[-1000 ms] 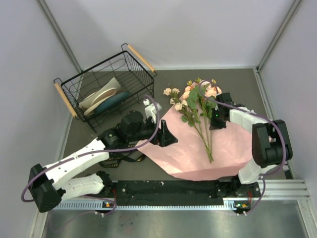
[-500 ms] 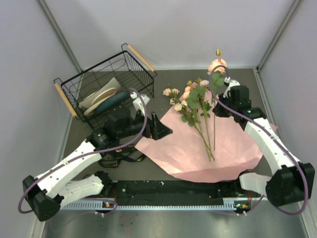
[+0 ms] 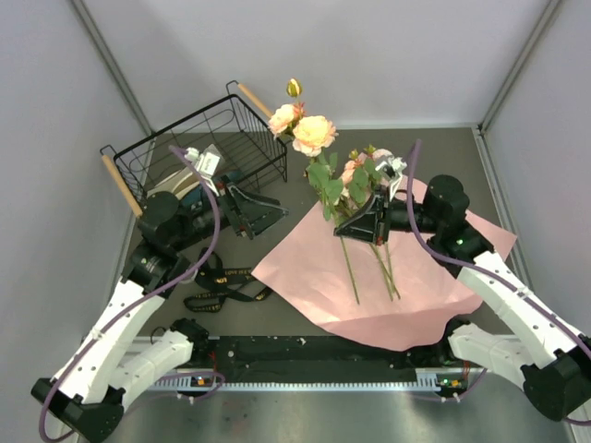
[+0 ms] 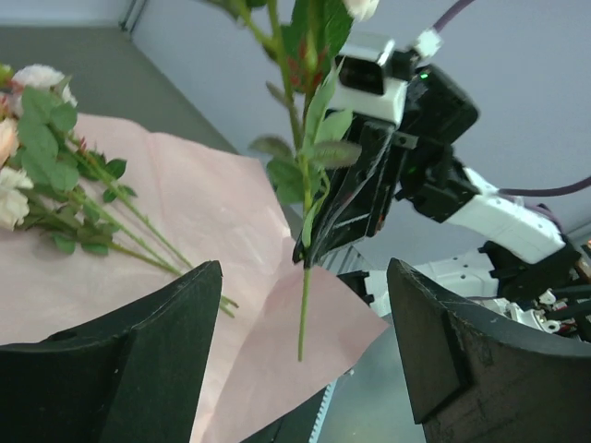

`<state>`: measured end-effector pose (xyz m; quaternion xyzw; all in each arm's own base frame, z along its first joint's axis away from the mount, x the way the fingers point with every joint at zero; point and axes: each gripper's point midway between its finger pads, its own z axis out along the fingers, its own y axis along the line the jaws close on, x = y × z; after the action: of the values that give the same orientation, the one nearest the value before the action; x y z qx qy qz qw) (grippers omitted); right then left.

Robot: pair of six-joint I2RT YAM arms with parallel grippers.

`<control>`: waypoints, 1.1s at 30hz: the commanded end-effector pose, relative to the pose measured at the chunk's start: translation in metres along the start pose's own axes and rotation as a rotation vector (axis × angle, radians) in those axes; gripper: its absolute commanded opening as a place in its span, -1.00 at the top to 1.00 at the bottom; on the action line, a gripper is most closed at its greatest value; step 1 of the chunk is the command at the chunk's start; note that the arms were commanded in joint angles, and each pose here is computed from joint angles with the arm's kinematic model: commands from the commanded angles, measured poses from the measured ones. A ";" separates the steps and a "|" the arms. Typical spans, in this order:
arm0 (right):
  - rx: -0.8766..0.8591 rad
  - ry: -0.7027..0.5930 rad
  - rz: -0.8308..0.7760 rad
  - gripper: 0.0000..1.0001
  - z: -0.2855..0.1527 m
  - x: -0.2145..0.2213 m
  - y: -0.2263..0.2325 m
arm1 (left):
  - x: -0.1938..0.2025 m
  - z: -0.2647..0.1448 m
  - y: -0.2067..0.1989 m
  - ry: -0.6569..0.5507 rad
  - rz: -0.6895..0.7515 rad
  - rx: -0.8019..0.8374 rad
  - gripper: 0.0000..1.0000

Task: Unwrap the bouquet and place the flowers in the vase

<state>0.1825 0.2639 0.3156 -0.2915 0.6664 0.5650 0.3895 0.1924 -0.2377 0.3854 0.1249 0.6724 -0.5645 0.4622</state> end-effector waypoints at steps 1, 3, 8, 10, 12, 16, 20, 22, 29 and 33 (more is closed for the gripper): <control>-0.305 0.021 -0.081 1.00 -0.004 0.003 0.066 | -0.026 -0.016 -0.052 -0.076 0.084 0.179 -0.60; -0.360 0.010 -0.108 1.00 -0.005 0.001 0.078 | -0.030 -0.017 -0.055 -0.091 0.083 0.189 -0.73; -0.447 0.023 -0.095 1.00 -0.012 0.007 0.097 | -0.034 -0.013 -0.060 -0.115 0.012 0.255 -0.70; -0.456 0.027 -0.094 1.00 -0.012 0.010 0.099 | -0.042 -0.013 -0.066 -0.144 -0.007 0.293 -0.50; -0.461 0.034 -0.087 1.00 -0.011 0.013 0.099 | -0.045 -0.016 -0.072 -0.173 -0.009 0.338 -0.47; -0.475 0.038 -0.087 1.00 -0.012 0.017 0.104 | -0.045 -0.012 -0.081 -0.148 -0.033 0.418 -0.42; -0.482 0.048 -0.084 1.00 -0.009 0.020 0.106 | -0.043 -0.012 -0.081 -0.161 -0.060 0.472 -0.25; -0.471 0.048 -0.083 1.00 -0.007 0.021 0.103 | -0.043 -0.012 -0.082 -0.160 -0.077 0.494 -0.19; -0.472 0.076 -0.074 1.00 0.000 0.029 0.102 | -0.044 -0.010 -0.085 -0.149 -0.075 0.512 0.02; -0.455 0.084 -0.060 1.00 0.006 0.031 0.097 | -0.042 -0.007 -0.083 -0.139 -0.078 0.517 0.10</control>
<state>0.0850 0.2844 0.3358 -0.4015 0.5415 0.6822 0.2831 0.1648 -0.2462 0.4585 0.1474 0.5056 -0.7347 0.4277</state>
